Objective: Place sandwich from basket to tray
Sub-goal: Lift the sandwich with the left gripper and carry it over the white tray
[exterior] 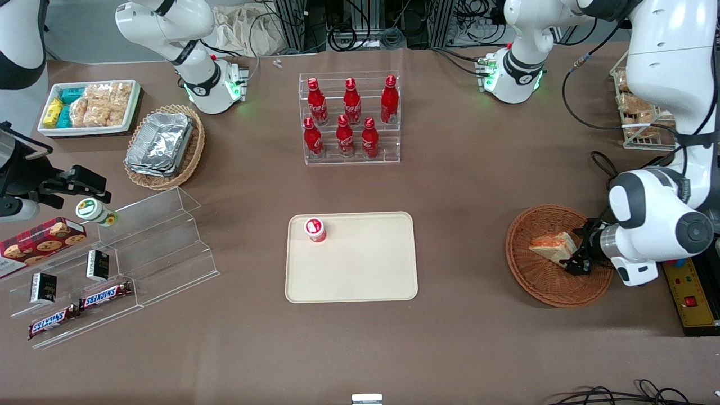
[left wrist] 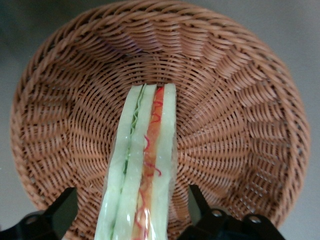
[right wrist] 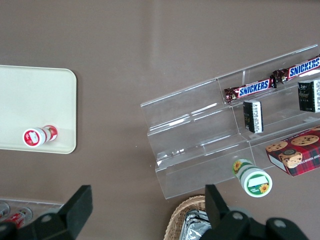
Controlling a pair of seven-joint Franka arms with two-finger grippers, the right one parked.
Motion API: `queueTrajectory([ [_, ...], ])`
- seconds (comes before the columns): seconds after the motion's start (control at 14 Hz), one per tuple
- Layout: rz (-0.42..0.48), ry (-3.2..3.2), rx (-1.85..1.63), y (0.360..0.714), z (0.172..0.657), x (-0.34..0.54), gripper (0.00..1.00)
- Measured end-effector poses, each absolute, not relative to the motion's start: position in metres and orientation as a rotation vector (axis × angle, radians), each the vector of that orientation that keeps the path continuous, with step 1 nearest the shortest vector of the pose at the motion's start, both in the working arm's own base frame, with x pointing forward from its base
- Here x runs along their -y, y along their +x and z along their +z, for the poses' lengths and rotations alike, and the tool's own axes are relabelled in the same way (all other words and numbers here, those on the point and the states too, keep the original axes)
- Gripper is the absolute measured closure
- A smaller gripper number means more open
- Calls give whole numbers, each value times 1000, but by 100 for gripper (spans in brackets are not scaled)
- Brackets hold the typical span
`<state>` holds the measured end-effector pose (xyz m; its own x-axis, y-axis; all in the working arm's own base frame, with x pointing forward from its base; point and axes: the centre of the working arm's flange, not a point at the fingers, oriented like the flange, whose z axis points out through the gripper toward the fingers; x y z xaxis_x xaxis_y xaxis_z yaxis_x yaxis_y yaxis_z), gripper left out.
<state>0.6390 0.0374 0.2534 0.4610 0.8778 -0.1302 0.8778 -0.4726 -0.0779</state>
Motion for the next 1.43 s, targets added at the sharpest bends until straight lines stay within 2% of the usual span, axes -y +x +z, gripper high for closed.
queueTrajectory([
  [0.07,-236,2682,-1617,636,247,-36,4],
  [0.14,-235,2676,-1626,634,243,-35,11],
  [0.36,-229,2665,-1642,634,245,-34,47],
  [0.5,-210,2665,-1630,636,256,-31,63],
  [0.57,-217,2677,-1603,636,272,-26,66],
  [0.71,-292,2748,-1475,631,325,4,68],
  [0.86,-349,2831,-1307,621,387,57,78],
  [1.0,-363,2902,-1130,609,430,117,81],
  [1.29,-336,2958,-869,592,450,215,81],
  [1.43,-275,2959,-731,584,449,262,81],
])
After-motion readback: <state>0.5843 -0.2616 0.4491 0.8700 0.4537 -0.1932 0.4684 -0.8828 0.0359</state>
